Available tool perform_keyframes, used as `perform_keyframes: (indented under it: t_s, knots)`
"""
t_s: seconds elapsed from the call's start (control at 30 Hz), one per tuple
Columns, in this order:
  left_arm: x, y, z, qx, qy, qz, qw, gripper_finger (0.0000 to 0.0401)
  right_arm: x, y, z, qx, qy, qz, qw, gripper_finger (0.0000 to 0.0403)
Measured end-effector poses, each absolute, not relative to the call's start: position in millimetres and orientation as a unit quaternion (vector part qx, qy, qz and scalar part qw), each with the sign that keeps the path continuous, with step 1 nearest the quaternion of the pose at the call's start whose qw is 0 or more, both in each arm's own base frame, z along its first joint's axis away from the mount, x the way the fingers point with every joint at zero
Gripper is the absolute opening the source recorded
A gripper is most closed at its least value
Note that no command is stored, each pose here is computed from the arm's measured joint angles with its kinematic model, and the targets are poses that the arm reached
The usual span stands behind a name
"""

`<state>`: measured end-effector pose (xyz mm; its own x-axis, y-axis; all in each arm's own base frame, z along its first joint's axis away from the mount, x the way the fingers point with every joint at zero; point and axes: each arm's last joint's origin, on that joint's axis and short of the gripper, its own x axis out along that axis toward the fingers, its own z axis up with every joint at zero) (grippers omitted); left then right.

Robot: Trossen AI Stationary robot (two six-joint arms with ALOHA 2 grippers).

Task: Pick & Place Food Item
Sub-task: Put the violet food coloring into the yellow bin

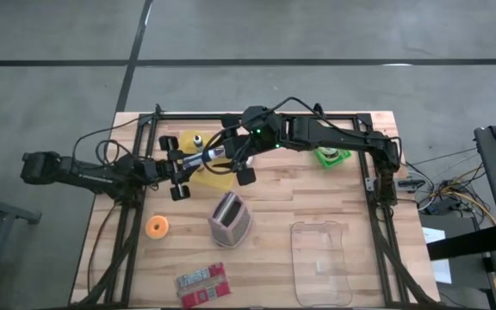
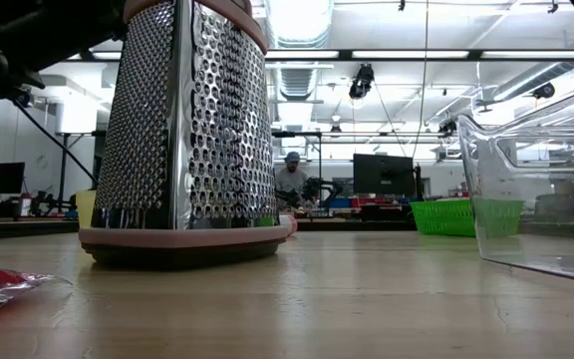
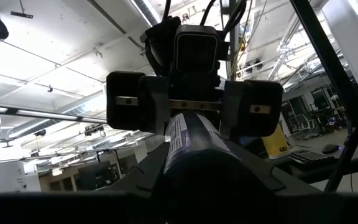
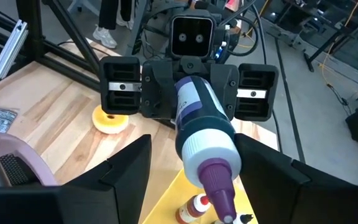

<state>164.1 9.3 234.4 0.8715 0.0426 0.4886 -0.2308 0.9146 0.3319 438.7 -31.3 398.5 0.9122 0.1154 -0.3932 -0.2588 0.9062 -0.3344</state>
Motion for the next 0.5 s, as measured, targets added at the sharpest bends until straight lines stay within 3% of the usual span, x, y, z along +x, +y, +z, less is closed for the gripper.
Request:
perform_keyframes:
  t_s: [0.2,0.5]
  knots:
    - [164.1,9.3,234.4,0.192,-0.243,0.071,0.948,0.0126,438.7,-31.6,398.6,-0.193,0.185,0.097,0.959,0.0191]
    - [164.2,9.2,234.1,0.193,-0.242,0.068,0.948,0.0126,438.6,-31.6,398.5,-0.198,0.186,0.097,0.957,0.0111]
